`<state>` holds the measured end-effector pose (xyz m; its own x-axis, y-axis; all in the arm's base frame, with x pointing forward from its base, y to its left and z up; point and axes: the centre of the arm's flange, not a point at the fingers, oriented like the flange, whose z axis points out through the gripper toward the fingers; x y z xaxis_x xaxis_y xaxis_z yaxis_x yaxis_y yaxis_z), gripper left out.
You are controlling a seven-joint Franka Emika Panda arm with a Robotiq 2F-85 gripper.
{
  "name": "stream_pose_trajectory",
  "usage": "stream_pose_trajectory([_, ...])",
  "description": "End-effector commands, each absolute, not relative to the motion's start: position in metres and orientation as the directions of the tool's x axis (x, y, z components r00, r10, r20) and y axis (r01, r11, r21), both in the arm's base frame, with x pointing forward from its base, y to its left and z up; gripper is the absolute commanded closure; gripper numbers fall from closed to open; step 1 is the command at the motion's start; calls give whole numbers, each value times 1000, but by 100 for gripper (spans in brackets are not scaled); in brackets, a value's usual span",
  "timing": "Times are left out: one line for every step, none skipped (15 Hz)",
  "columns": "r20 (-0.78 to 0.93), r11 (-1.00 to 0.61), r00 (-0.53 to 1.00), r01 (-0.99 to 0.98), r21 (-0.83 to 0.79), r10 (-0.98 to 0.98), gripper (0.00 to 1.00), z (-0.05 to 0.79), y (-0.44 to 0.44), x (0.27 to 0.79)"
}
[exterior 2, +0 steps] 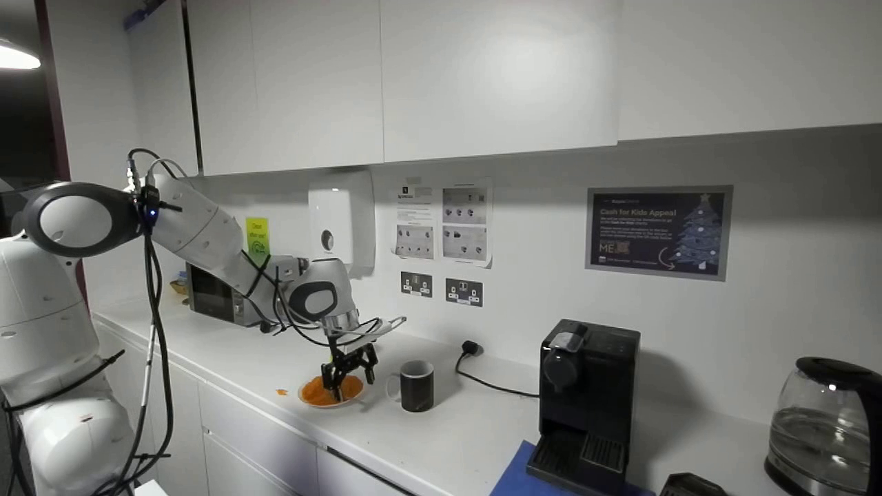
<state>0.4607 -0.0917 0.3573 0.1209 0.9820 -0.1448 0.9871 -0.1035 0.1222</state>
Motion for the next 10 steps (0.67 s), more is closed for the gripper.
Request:
stream_pose_trajectory([-128,-94,108,990,109,986,0,351,-97,458])
stream_pose_trajectory([-130,-93,107,990,105,986,0,348,-96,458])
stream_pose_trajectory([-132,-92,105,991,102,986,0,346,-95,459])
stream_pose_trajectory([-135,-90,103,991,98,986,0,343,-94,461])
stream_pose_trajectory([-136,-89,101,992,94,985,0,341,-92,463])
stream_pose_trajectory([-136,-86,98,992,87,986,0,339,-91,465])
stream_pose_trajectory([-138,-85,96,993,81,986,1,337,-90,466])
stream_pose_trajectory([-139,-83,93,993,78,986,3,335,-89,466])
stream_pose_trajectory([-140,-81,91,994,74,986,4,333,-88,467])
stream_pose_trajectory([-142,-81,91,994,72,986,11,331,-89,468])
